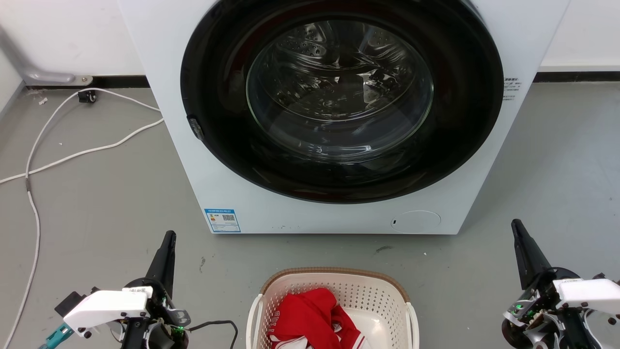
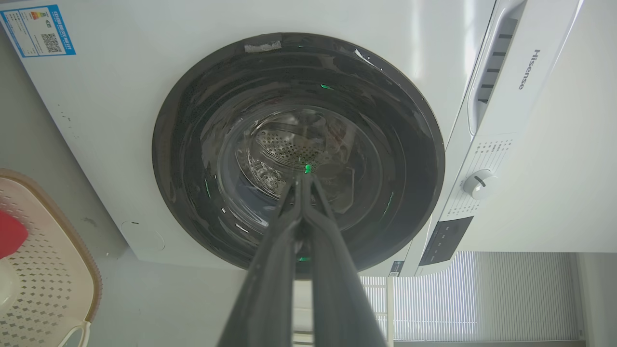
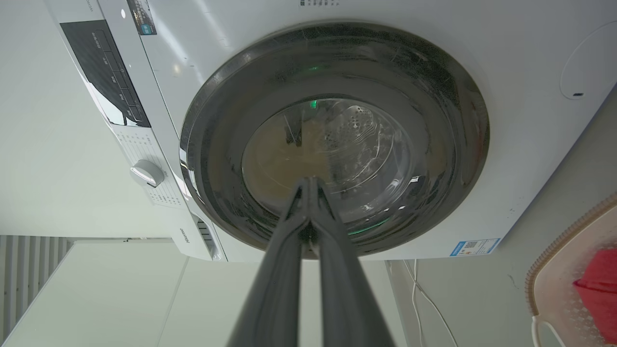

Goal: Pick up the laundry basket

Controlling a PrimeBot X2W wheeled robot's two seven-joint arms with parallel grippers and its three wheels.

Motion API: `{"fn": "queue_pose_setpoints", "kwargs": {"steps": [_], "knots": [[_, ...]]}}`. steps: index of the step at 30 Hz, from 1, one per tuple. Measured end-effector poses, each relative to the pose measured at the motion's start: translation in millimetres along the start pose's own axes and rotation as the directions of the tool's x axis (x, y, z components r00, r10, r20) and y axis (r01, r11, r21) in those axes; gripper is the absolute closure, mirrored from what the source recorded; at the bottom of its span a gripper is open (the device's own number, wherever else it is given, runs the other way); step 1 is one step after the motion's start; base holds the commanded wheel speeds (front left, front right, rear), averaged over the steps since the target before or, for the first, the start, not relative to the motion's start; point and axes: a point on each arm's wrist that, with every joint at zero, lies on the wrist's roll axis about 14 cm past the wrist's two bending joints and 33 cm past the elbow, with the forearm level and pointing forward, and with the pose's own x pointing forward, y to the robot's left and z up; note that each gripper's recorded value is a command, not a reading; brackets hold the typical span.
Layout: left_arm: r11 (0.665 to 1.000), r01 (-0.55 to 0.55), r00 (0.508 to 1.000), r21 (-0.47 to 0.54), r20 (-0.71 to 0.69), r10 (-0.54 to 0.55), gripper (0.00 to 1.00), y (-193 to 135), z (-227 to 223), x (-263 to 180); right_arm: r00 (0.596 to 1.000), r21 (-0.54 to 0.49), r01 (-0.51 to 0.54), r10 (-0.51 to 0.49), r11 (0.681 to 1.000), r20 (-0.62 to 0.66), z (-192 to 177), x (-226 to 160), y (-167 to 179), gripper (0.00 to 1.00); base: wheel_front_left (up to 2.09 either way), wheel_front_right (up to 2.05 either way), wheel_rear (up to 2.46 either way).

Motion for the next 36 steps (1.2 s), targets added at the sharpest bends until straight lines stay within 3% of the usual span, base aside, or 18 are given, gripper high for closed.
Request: {"fn": "queue_pose_setpoints", "kwargs": {"steps": [36], "knots": [[1.000, 0.000, 1.000, -0.002, -0.003, 0.000, 1.00, 0.0, -0.3, -0.1, 1.000, -0.002, -0.001, 0.001, 1.000, 0.000, 0.0, 0.3, 0.4, 1.00, 0.00, 0.00, 0.00]]}}
